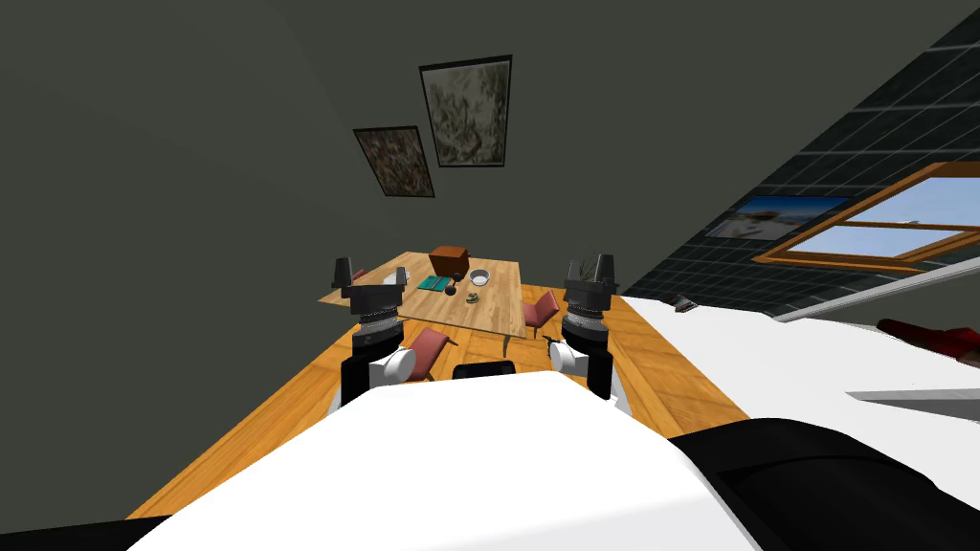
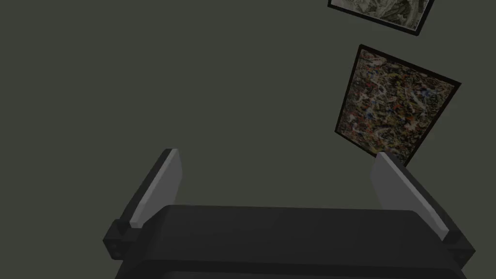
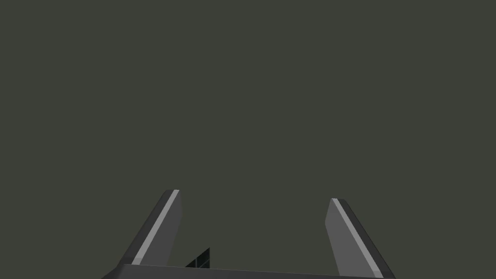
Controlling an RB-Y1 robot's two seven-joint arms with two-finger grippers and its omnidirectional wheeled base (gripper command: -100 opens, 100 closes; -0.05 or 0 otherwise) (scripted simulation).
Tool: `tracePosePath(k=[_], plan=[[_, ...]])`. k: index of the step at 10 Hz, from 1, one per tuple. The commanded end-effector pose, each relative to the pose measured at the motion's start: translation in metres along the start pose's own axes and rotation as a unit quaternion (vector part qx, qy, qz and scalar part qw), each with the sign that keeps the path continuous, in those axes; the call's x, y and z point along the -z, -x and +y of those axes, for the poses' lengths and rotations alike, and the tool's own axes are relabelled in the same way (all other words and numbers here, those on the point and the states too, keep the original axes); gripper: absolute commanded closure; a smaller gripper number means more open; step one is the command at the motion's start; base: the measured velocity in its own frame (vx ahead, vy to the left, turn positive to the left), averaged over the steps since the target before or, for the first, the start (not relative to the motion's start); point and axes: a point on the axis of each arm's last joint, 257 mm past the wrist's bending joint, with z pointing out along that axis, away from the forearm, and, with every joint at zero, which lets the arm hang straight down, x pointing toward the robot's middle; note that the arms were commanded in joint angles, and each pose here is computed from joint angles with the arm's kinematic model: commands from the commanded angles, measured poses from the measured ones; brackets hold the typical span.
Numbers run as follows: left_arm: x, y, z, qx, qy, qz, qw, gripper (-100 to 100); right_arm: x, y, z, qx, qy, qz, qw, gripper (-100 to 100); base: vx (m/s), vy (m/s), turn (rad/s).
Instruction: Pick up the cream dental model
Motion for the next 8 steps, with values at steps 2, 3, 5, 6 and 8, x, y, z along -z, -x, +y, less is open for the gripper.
tracePosePath(k=[2,3,5,6,8], plan=[[-0.002,-0.004,0.028,0.002,0.032,0.017,0.9993,-100,0.0,0.0,0.0,0.0,0.0,0.0,1.0,0,-0.007,0.029,-0.031],[-0.002,-0.004,0.041,0.004,0.047,0.022,0.9987,-100,0.0,0.0,0.0,0.0,0.0,0.0,1.0,0,-0.008,0.043,-0.026],[-0.003,-0.005,0.056,0.006,0.063,0.025,0.9977,-100,0.0,0.0,0.0,0.0,0.0,0.0,1.0,0,-0.001,0.045,-0.029],[-0.004,-0.005,0.072,0.008,0.082,0.028,0.9963,-100,0.0,0.0,0.0,0.0,0.0,0.0,1.0,0,-0.003,0.03,-0.03],[-0.008,-0.006,0.103,0.015,0.115,0.033,0.9927,-100,0.0,0.0,0.0,0.0,0.0,0.0,1.0,0,-0.002,0.046,-0.058]])
